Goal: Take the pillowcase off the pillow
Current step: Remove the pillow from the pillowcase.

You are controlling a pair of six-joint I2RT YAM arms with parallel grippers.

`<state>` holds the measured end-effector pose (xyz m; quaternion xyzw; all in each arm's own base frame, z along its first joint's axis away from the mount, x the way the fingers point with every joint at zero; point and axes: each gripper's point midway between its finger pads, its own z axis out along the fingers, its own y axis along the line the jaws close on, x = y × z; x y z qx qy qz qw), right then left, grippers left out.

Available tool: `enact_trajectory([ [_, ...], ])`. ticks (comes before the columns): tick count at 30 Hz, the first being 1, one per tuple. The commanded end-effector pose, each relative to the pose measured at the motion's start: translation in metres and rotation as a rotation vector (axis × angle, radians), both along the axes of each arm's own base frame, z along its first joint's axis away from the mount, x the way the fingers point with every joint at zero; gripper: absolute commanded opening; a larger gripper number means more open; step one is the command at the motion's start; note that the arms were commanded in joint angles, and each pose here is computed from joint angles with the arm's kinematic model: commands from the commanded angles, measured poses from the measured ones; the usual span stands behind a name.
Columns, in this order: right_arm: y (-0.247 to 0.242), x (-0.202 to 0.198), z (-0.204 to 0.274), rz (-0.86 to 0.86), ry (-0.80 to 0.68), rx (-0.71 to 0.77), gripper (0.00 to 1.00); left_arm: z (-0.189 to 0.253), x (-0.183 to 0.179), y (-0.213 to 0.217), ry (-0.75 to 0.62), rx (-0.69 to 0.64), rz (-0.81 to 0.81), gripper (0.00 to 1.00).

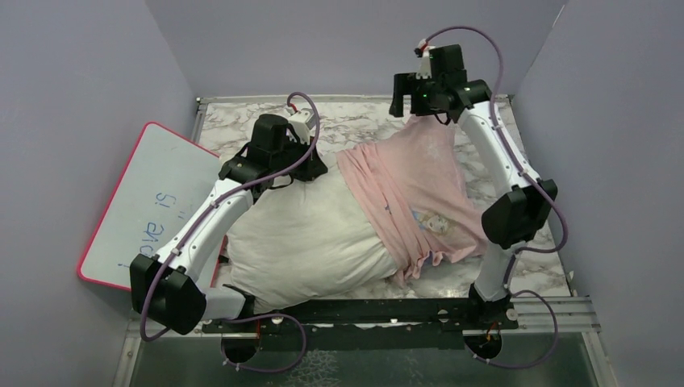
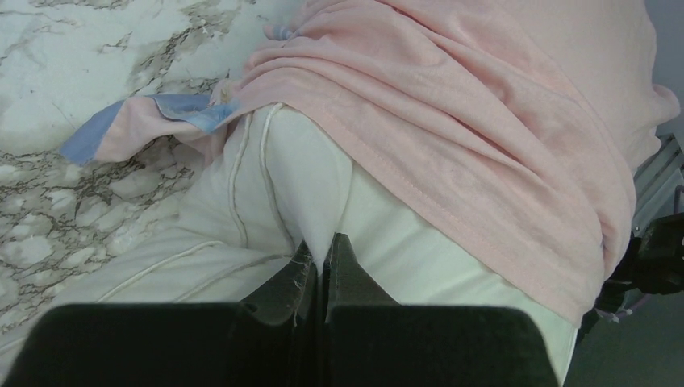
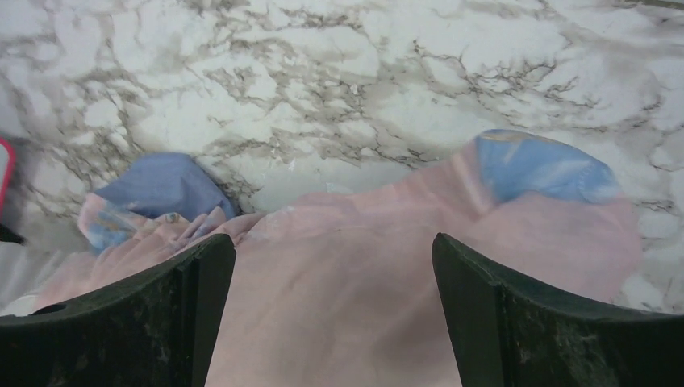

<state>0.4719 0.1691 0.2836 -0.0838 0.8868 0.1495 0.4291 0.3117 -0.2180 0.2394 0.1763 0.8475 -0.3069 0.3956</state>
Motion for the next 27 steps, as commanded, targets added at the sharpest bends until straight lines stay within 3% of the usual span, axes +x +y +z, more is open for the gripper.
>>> enact_trajectory([
  [1,0.022,-0.023,-0.064,0.118,0.179,-0.227,0.97,0.032,-0.016,-0.003,-0.051,-0.065,-0.047,0.00],
  [4,0.008,-0.027,-0.086,0.059,0.212,-0.358,0.92,0.032,-0.017,-0.002,-0.054,-0.064,-0.043,0.00],
  [6,-0.010,-0.024,-0.085,-0.036,0.181,-0.413,0.77,0.031,-0.017,-0.001,-0.053,-0.061,-0.038,0.00],
  [8,-0.031,-0.017,-0.074,-0.135,0.111,-0.463,0.56,0.030,-0.017,0.000,-0.054,-0.058,-0.035,0.00],
  [11,-0.061,-0.008,-0.049,-0.265,0.031,-0.460,0.06,0.031,-0.016,0.002,-0.060,-0.051,-0.026,0.00],
  [12,-0.069,-0.005,-0.042,-0.294,0.018,-0.443,0.01,0.030,-0.016,0.003,-0.059,-0.048,-0.021,0.00],
  [21,-0.155,0.000,-0.010,-0.539,-0.019,-0.353,0.01,0.026,-0.017,0.008,-0.057,-0.026,0.000,0.00],
  [27,-0.162,0.000,-0.004,-0.545,-0.011,-0.330,0.01,0.026,-0.017,0.009,-0.059,-0.023,0.000,0.00],
])
